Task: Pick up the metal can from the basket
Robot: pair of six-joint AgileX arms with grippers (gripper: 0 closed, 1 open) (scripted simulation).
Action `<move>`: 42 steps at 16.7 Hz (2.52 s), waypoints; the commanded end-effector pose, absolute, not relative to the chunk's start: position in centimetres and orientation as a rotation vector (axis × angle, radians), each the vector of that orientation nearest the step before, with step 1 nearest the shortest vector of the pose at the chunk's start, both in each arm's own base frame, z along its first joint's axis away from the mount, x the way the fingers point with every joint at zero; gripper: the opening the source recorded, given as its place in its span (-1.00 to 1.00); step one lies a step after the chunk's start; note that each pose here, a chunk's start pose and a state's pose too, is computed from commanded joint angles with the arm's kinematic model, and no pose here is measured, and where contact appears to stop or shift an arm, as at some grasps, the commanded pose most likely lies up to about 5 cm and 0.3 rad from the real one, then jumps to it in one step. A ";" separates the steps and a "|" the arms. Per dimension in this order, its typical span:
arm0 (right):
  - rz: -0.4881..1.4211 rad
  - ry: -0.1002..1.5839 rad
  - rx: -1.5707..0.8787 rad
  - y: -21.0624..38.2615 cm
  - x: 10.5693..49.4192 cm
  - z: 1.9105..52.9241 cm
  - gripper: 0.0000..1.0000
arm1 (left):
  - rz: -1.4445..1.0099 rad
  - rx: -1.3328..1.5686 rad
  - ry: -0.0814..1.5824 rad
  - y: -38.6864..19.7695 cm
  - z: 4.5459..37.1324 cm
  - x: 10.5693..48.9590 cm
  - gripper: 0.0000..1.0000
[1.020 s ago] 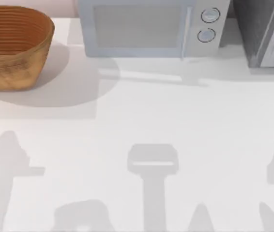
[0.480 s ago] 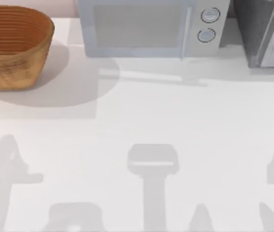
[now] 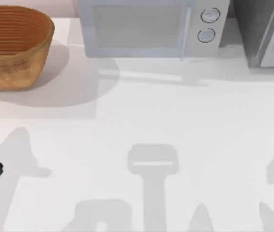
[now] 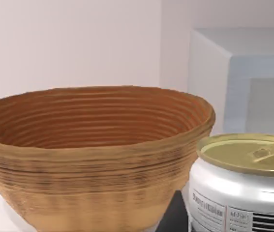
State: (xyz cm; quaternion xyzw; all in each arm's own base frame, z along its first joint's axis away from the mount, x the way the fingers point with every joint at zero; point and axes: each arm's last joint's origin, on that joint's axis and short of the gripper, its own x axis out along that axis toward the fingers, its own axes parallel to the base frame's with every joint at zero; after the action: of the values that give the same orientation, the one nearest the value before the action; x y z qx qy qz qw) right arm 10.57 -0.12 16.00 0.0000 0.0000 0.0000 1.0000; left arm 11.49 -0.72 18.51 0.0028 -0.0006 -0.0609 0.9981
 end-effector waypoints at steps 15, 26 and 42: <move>0.000 0.000 0.000 -0.1 10.6 16.0 1.00 | -0.941 0.036 -0.034 -7.0 22.6 29.0 -1.00; 0.000 0.000 0.000 -0.1 10.6 16.0 1.00 | -1.436 0.023 -0.021 -10.4 8.2 37.7 -1.00; 0.000 0.000 0.000 -0.1 10.6 16.0 1.00 | -1.591 0.000 0.000 -10.3 1.8 37.8 -0.85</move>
State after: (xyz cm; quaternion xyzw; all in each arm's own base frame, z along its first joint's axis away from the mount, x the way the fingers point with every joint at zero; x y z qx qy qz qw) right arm 10.57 -0.12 16.00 0.0000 0.0000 0.0000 1.0000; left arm 37.80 -10.31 1.80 0.0000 0.0000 -0.7141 0.7000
